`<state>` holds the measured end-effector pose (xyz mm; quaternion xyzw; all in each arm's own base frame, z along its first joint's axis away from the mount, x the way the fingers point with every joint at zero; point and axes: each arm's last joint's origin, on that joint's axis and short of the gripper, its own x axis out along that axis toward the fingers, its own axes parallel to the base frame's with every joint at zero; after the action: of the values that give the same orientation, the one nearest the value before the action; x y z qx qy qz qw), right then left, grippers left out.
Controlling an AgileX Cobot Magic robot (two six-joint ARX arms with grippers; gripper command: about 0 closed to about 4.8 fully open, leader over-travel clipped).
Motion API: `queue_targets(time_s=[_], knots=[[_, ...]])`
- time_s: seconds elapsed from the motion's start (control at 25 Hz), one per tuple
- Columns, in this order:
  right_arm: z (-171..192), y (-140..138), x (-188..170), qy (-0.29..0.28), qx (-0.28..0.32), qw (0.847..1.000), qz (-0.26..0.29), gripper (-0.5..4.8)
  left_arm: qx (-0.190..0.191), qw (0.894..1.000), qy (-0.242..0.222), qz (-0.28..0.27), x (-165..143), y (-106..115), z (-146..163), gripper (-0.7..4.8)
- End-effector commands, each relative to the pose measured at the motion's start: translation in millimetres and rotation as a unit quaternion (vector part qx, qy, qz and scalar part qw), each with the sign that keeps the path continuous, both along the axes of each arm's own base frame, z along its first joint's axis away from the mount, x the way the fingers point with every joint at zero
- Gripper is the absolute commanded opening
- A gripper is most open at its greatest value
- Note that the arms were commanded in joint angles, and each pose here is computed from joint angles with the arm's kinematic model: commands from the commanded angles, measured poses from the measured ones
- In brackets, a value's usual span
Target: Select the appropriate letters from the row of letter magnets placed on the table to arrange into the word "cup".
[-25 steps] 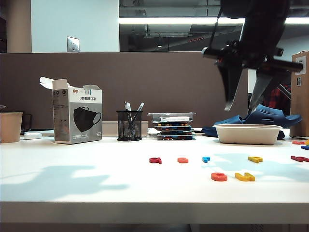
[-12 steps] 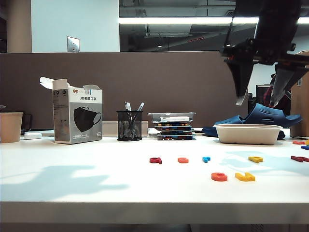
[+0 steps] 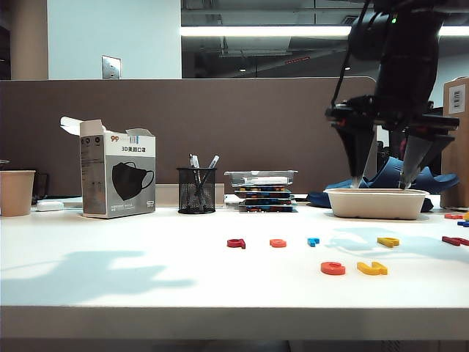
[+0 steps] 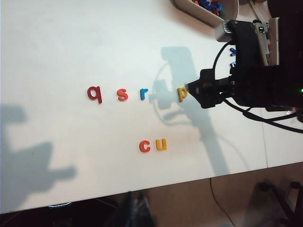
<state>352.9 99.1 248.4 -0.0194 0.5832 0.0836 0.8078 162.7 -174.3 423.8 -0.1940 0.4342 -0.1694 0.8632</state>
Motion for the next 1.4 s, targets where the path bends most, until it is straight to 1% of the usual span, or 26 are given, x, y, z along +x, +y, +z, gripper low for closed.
queue_targets(time_s=[0.04, 0.2, 0.36, 0.52, 0.6, 0.8, 0.96, 1.04, 1.4], knots=[[-8, -1, 7, -0.001, -0.004, 1.000, 0.011, 3.60, -0.003, 1.000, -0.007, 0.000, 0, 1, 2, -0.05], [-23, -3, 14, 0.016, -0.010, 1.000, 0.015, 3.60, -0.003, 1.000, -0.007, 0.000, 0, 1, 2, -0.05], [-29, -3, 19, 0.013, -0.011, 1.000, 0.016, 3.60, -0.003, 1.000, -0.007, 0.000, 0, 1, 2, -0.05], [-39, -2, 21, 0.029, 0.010, 0.999, 0.034, 3.60, -0.003, 1.000, -0.007, 0.000, 0, 1, 2, -0.05], [-42, -2, 22, 0.034, 0.010, 0.999, 0.034, 3.60, -0.003, 1.000, -0.007, 0.000, 0, 1, 2, -0.05], [-47, -4, 24, 0.039, 0.004, 0.998, 0.042, 3.60, -0.003, 1.000, -0.007, 0.000, 0, 1, 2, -0.05], [-50, -9, 25, 0.046, 0.005, 0.998, 0.036, 3.59, -0.003, 1.000, -0.007, 0.000, 0, 1, 2, -0.05], [-53, -12, 26, 0.057, 0.016, 0.998, 0.036, 3.59, -0.003, 1.000, -0.007, 0.000, 0, 1, 2, -0.05], [-65, -12, 27, 0.080, 0.019, 0.996, 0.038, 3.59, -0.003, 1.000, -0.007, 0.000, 0, 1, 2, -0.05]])
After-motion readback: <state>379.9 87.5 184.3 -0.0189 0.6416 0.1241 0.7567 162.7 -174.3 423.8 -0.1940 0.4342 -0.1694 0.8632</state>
